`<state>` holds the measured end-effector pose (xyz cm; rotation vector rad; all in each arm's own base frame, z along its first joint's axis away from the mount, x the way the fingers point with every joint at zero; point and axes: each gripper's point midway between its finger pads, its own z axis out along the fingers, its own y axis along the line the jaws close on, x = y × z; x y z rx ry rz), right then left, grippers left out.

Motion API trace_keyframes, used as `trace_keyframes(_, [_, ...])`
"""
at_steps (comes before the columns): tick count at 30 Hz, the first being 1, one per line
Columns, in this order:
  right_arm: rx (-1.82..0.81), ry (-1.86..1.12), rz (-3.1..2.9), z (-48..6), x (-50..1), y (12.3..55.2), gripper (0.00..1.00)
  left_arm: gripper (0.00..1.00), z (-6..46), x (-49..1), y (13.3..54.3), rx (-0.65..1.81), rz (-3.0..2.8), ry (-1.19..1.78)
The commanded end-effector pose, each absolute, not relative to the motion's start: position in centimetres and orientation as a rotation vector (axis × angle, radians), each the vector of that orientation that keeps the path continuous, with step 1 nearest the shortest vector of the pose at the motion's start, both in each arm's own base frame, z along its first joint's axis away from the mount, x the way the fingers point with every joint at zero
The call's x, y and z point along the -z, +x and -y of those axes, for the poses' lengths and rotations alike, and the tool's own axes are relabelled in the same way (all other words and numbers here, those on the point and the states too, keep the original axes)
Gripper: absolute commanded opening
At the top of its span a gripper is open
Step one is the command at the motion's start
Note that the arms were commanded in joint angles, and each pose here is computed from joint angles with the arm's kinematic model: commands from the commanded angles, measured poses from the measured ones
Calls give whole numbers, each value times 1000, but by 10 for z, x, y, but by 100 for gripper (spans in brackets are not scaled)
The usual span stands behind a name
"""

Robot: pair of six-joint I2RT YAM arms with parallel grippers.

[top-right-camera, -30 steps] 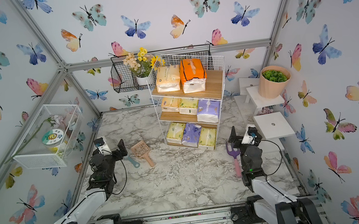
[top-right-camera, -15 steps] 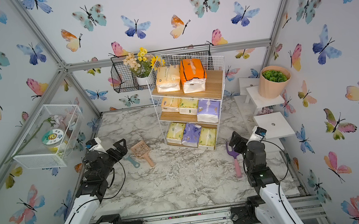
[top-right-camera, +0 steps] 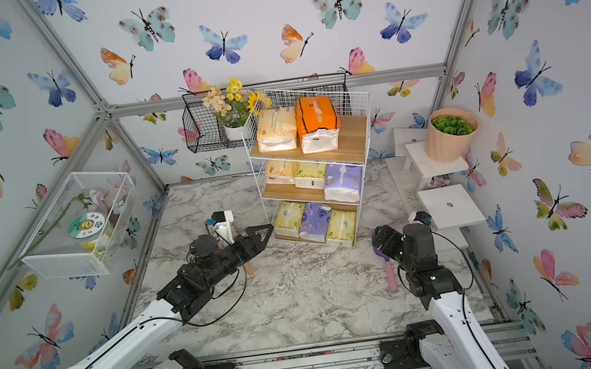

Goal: Remove the tissue boxes from the shelf
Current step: Pick up a box of tissues from the shelf.

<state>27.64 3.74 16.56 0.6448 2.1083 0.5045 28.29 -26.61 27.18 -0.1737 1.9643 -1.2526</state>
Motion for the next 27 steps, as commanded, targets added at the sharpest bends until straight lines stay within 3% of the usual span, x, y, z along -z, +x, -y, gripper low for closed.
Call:
trace_keyframes(1, [-545,658,-2104,-40,-175,271,92,78,298,-311,291,1330,-1840,-167])
trace_keyframes(10, [-542,676,-2038,-34,-193,269,92,67,384,-326,297,1460,-1847,-89])
trace_keyframes(27, [-460,685,-1964,-19,-214,265,91,54,412,-329,352,1275,-1849,-49])
